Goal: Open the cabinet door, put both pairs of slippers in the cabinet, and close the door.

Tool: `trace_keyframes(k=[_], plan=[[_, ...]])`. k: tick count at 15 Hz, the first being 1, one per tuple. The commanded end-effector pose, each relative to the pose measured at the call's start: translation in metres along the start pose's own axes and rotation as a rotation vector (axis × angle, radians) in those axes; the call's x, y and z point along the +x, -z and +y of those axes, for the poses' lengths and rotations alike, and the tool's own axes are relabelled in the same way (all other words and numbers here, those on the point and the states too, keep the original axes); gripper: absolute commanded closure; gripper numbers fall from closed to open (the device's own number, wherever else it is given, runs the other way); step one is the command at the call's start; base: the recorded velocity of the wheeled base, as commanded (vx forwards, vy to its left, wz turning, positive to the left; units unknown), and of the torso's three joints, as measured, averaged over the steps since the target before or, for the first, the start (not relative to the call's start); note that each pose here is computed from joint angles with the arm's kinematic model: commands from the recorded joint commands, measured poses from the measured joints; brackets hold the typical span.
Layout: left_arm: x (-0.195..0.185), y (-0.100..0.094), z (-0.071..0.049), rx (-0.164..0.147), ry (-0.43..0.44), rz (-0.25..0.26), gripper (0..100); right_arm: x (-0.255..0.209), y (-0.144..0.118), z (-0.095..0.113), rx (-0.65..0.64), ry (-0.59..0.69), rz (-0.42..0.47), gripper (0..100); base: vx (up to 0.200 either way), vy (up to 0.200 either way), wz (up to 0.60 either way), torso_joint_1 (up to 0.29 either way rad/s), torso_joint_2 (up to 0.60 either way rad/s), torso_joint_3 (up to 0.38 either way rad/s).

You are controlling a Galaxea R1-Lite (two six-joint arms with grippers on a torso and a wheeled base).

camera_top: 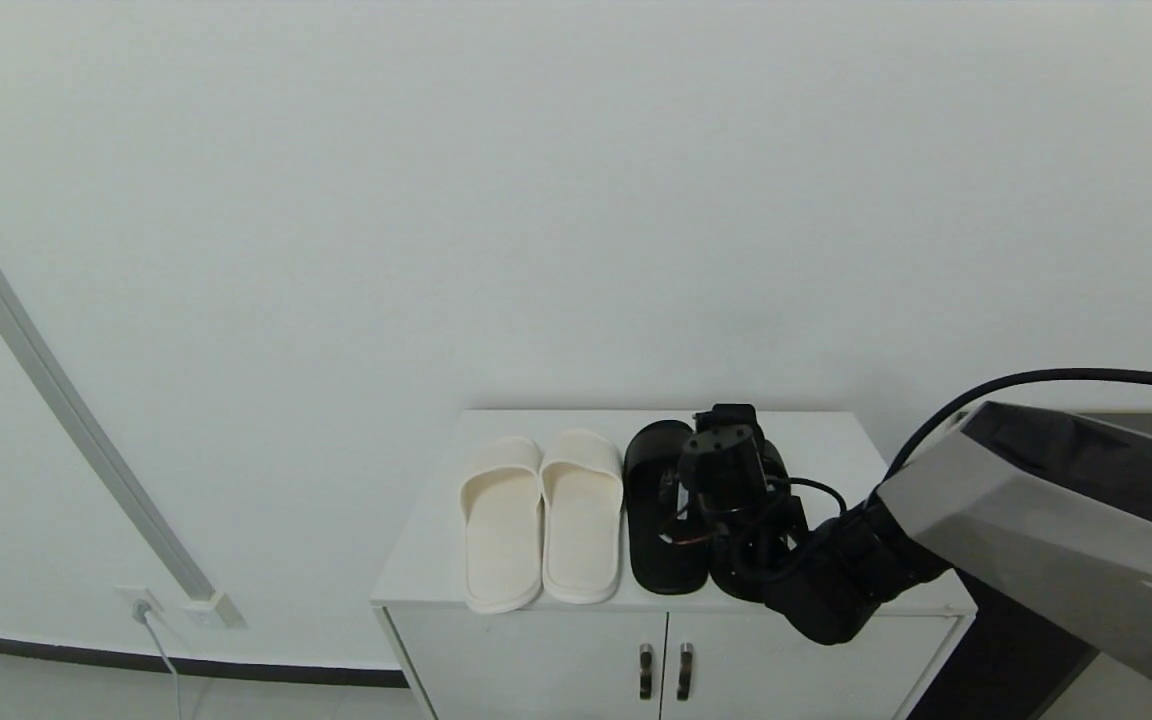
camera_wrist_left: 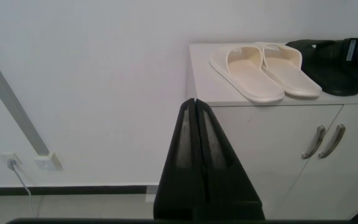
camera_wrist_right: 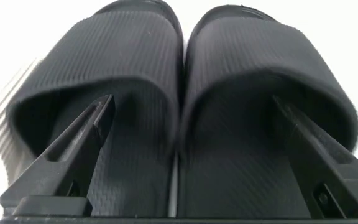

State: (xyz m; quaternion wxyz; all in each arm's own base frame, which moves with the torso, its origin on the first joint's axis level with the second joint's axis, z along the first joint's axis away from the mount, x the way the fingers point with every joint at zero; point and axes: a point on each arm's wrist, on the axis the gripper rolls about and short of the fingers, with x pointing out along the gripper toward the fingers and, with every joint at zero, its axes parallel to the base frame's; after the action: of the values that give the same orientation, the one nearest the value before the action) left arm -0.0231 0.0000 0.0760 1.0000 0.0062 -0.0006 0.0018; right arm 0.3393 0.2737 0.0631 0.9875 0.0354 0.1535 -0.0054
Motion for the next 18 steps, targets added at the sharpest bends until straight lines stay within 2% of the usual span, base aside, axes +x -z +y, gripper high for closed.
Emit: trace_keyframes(k=[1, 9, 10, 15, 18], plan=[[0.000, 0.000, 0.000, 0.000, -0.001, 0.001, 100, 0.010, 0.005, 0.002, 0.001, 0.008, 0.000, 0, 0.000, 0.000, 0.00, 0.000, 0.00, 0.000], [0.000, 0.000, 0.000, 0.000, -0.001, 0.001, 100, 0.028, 0.005, 0.000, -0.012, 0.032, -0.014, 0, 0.000, 0.000, 0.00, 0.000, 0.00, 0.000], [0.000, 0.000, 0.000, 0.000, -0.001, 0.001, 100, 0.028, 0.005, 0.000, -0.012, 0.032, -0.014, 100, 0.000, 0.000, 0.00, 0.000, 0.00, 0.000], [0.000, 0.000, 0.000, 0.000, -0.001, 0.001, 100, 0.026, 0.001, -0.001, -0.005, 0.027, -0.024, 100, 0.000, 0.000, 0.00, 0.000, 0.00, 0.000], [0.000, 0.000, 0.000, 0.000, -0.001, 0.001, 100, 0.011, -0.020, -0.006, 0.001, 0.016, -0.050, 100, 0.000, 0.000, 0.00, 0.000, 0.00, 0.000]])
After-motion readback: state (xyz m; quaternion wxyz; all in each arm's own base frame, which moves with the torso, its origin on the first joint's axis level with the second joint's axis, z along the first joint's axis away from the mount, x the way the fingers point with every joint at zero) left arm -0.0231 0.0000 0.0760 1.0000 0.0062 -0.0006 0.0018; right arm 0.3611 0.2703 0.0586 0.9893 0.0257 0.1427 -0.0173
